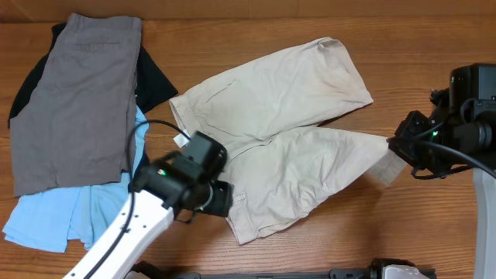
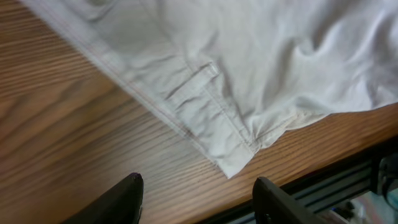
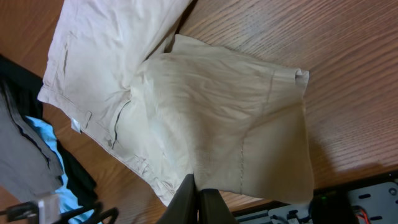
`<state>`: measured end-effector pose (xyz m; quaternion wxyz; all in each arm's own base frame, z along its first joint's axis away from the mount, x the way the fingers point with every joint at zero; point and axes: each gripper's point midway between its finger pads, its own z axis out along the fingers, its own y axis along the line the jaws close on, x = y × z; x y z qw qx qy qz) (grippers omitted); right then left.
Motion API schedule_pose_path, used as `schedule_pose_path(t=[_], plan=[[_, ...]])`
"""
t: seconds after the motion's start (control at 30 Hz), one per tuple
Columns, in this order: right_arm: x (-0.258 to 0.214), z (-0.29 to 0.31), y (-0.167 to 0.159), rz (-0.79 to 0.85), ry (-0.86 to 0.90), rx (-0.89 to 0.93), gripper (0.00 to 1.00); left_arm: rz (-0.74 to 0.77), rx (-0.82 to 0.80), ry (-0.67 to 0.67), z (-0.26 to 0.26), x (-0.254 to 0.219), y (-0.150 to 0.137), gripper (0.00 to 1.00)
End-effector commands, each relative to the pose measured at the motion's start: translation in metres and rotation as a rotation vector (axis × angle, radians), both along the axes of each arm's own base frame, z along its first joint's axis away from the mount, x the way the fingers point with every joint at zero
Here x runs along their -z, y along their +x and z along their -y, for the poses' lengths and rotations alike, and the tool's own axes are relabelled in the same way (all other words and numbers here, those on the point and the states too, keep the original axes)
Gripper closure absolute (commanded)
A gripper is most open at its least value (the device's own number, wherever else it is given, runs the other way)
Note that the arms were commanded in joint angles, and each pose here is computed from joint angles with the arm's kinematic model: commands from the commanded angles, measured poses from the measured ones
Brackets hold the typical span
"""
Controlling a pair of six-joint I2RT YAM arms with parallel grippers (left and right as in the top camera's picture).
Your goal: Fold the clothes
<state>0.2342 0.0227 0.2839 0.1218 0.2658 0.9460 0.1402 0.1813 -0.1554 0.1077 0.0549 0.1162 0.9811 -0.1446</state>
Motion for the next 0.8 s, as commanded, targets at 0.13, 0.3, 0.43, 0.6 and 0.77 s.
schedule_pose_path(t=[0.13,0.3,0.43,0.6,0.77], plan=[[-0.001,0.002,0.001,0.007,-0.012,-0.001,0.96,-0.117,-0.074,-0.017,0.014,0.035,-0.027,0.68],[0.0,0.002,0.001,0.006,-0.012,-0.001,0.96,-0.132,0.018,-0.067,0.03,0.039,-0.029,0.64],[0.001,0.002,0.002,0.001,-0.012,-0.001,0.96,-0.103,0.207,-0.058,0.04,0.048,-0.034,0.48],[0.001,0.002,0.002,-0.001,-0.011,-0.001,0.96,-0.124,0.466,-0.008,0.046,0.069,-0.054,0.39],[0.001,0.002,0.002,-0.001,-0.012,-0.001,0.96,-0.168,0.561,0.016,0.052,0.08,-0.064,0.33]])
